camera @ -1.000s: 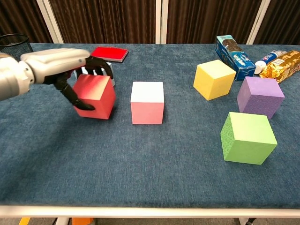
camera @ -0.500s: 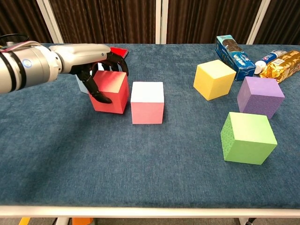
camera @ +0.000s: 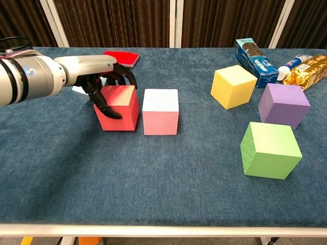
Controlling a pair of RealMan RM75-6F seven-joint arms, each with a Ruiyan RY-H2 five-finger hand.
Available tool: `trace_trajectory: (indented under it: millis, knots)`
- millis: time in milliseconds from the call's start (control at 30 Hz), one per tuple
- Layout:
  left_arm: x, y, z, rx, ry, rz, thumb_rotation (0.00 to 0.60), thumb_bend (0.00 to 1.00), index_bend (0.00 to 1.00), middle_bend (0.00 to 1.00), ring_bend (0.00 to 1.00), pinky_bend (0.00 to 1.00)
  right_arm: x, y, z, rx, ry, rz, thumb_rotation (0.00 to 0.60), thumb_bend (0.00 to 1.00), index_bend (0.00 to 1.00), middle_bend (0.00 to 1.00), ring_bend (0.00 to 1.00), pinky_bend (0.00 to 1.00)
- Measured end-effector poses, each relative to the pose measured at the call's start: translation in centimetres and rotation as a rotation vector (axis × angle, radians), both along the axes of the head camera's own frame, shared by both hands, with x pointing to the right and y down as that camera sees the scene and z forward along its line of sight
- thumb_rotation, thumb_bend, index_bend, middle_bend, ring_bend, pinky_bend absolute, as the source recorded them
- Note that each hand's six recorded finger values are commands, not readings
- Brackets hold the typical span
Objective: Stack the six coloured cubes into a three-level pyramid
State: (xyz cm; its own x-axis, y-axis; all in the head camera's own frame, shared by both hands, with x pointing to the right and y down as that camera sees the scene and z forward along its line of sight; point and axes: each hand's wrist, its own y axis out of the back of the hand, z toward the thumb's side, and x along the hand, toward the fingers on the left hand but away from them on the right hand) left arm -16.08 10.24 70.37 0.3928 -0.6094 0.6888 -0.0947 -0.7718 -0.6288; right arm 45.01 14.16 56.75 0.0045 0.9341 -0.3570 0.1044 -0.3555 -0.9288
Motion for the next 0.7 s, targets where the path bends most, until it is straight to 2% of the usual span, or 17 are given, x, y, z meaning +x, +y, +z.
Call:
trace_trajectory:
  millis: [200, 533, 700]
  knots:
    - [0.7, 0.1, -0.2, 0.019, 0.003, -0.033, 0.600, 0.29, 0.24, 0.62, 0.34, 0.43, -0.1, 0.1, 0.1, -0.002, -0.006, -0.003, 0.600, 0.06, 0.00, 0.00, 0.00, 0.00]
    - [2.3, 0.6, 0.3, 0.016, 0.006, -0.041, 0.600, 0.29, 0.23, 0.61, 0.34, 0.43, 0.8, 0.4, 0.1, -0.006, -0.001, 0.013, 0.600, 0.06, 0.00, 0.00, 0.00, 0.00]
    - [2.5, 0.6, 0.4, 0.014, 0.003, -0.045, 0.600, 0.26, 0.22, 0.56, 0.34, 0.43, 1.1, 0.5, 0.2, -0.013, -0.003, 0.018, 0.600, 0.06, 0.00, 0.00, 0.00, 0.00]
